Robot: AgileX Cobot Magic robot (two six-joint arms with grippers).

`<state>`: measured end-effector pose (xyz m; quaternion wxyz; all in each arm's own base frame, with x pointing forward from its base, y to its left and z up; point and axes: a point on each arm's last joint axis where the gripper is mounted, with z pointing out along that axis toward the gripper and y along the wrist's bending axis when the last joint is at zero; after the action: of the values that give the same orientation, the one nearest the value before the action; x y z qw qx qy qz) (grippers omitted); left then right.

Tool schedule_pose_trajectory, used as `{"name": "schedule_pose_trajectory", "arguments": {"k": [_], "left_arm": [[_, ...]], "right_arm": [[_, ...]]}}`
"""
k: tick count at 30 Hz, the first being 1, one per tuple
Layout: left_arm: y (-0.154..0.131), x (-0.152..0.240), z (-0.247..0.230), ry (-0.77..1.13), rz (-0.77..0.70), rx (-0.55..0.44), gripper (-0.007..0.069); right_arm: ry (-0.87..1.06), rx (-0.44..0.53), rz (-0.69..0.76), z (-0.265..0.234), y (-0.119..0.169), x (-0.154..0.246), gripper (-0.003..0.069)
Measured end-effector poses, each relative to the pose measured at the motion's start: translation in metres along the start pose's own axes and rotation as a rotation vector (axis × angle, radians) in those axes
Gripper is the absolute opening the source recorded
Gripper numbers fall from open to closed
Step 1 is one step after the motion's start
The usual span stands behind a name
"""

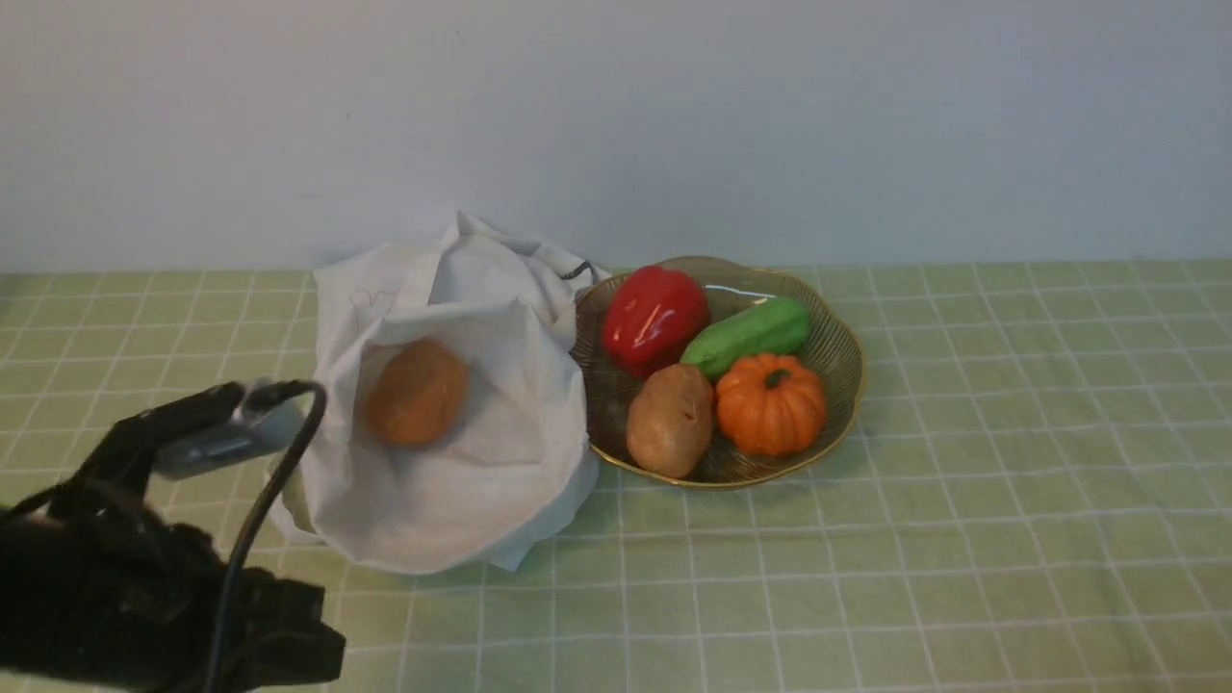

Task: Take vegetables from bag on green coffee tablecloth place on plate.
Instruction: 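Reach into the cloth bag and grasp the potato inside with the left gripper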

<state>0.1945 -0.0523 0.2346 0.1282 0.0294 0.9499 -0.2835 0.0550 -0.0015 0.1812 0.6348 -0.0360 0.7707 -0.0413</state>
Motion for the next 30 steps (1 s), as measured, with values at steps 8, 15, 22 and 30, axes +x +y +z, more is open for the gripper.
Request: {"name": "schedule_pose_trajectory", "arguments": {"k": [8,15,22,30], "left_arm": [[-0.02,-0.073,0.037,0.018,0.108,-0.075,-0.0004],[-0.027,-0.126,0.055,-0.122,0.143,-0.323,0.0062],[-0.035,-0.163,0.086,-0.14,0.295,-0.447,0.0309],[-0.015,-0.183,0.112,-0.104,0.318,-0.592,0.057]], "right_arm": [[0.0,0.0,0.0,0.0,0.0,0.0,-0.0015],[0.0,0.0,0.0,0.0,0.0,0.0,-0.0015],[0.0,0.0,0.0,0.0,0.0,0.0,-0.0015],[0.0,0.0,0.0,0.0,0.0,0.0,-0.0015]]}}
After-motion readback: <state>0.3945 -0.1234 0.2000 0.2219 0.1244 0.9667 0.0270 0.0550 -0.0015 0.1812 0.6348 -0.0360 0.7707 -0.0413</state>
